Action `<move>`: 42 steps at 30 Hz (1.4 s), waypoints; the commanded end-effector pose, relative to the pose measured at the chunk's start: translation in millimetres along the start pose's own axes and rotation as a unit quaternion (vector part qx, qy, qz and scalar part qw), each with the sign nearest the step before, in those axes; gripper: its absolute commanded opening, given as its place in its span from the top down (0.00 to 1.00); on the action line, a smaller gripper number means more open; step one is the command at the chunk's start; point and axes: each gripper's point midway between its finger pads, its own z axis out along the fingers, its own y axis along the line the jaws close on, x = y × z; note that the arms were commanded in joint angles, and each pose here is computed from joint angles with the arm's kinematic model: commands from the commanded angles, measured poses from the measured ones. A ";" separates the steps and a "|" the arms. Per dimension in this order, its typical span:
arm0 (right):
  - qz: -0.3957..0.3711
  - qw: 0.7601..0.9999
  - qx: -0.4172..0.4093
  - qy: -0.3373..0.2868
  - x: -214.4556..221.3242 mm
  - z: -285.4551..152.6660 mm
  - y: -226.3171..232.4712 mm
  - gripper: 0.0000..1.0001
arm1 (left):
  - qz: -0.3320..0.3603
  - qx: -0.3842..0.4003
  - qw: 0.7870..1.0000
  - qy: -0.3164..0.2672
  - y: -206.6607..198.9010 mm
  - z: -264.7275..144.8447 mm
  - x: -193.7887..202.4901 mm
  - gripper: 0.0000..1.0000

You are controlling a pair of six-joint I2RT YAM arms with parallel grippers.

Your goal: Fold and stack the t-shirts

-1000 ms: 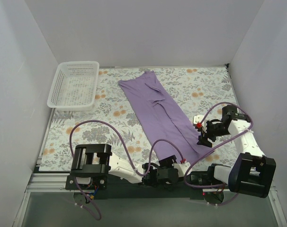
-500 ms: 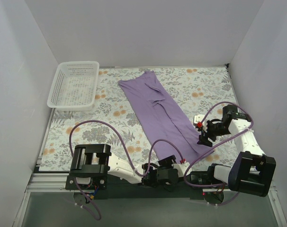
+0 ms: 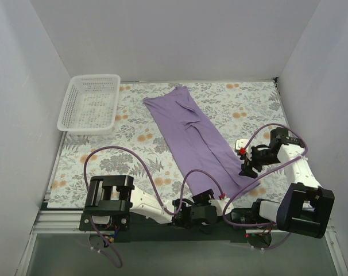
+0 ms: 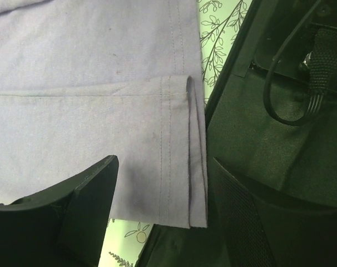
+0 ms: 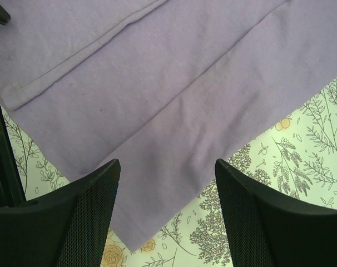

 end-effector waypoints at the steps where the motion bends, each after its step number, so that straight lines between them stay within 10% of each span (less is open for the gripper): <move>1: -0.002 1.000 0.001 -0.014 -9.3 -4.7 -3.3 0.25 | -0.012 0.006 1.000 -0.018 -4.5 -5.2 -20.9 0.34; 20: 0.002 1.000 0.001 -0.017 -8.5 -5.4 -4.1 0.25 | 0.006 -0.041 0.999 0.009 7.8 2.2 3.6 0.43; 42: 0.008 1.000 -0.003 -0.020 -8.3 -4.3 -1.4 0.25 | -0.077 0.014 0.995 -0.067 14.0 -42.8 -26.1 0.25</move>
